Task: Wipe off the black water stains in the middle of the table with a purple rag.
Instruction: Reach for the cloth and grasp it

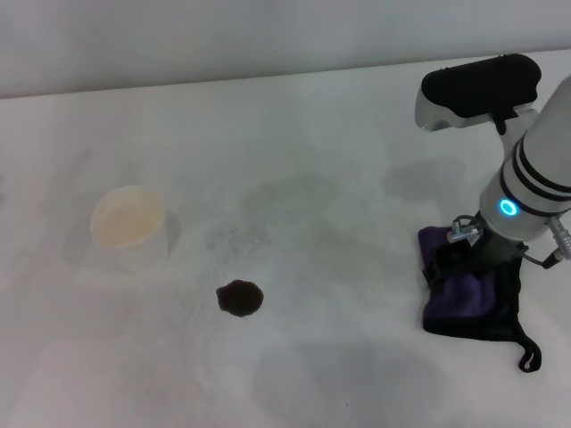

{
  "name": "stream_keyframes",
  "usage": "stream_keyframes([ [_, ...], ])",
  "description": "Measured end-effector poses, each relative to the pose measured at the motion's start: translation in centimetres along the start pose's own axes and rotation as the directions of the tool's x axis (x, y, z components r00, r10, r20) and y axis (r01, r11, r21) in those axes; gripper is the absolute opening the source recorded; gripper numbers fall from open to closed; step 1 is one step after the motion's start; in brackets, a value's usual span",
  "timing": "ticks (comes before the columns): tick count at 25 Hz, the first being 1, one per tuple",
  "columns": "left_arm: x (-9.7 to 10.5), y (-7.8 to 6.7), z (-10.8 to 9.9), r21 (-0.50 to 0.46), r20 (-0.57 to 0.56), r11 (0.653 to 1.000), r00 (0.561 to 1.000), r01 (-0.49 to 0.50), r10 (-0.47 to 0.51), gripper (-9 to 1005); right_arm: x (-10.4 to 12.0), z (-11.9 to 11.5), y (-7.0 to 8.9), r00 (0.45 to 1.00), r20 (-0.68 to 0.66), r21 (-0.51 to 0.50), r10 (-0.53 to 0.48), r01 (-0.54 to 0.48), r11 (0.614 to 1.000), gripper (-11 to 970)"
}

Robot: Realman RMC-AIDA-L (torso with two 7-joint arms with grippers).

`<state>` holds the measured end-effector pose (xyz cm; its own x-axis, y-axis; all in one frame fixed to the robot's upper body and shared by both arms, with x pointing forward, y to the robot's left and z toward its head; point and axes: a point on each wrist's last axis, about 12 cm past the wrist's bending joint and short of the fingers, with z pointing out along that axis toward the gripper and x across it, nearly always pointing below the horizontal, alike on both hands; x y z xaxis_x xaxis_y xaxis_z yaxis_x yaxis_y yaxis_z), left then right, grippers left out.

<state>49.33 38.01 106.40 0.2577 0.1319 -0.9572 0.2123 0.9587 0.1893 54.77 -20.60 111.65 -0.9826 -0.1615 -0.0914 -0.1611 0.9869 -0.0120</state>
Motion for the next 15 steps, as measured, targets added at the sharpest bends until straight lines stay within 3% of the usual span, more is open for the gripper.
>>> stream_keyframes([
  [15,0.08,0.01,-0.09,-0.004,-0.005,1.000,1.000,0.002,-0.002,876,-0.92,0.48,-0.53,0.999,-0.035,0.056,-0.007,0.009,0.998,456],
])
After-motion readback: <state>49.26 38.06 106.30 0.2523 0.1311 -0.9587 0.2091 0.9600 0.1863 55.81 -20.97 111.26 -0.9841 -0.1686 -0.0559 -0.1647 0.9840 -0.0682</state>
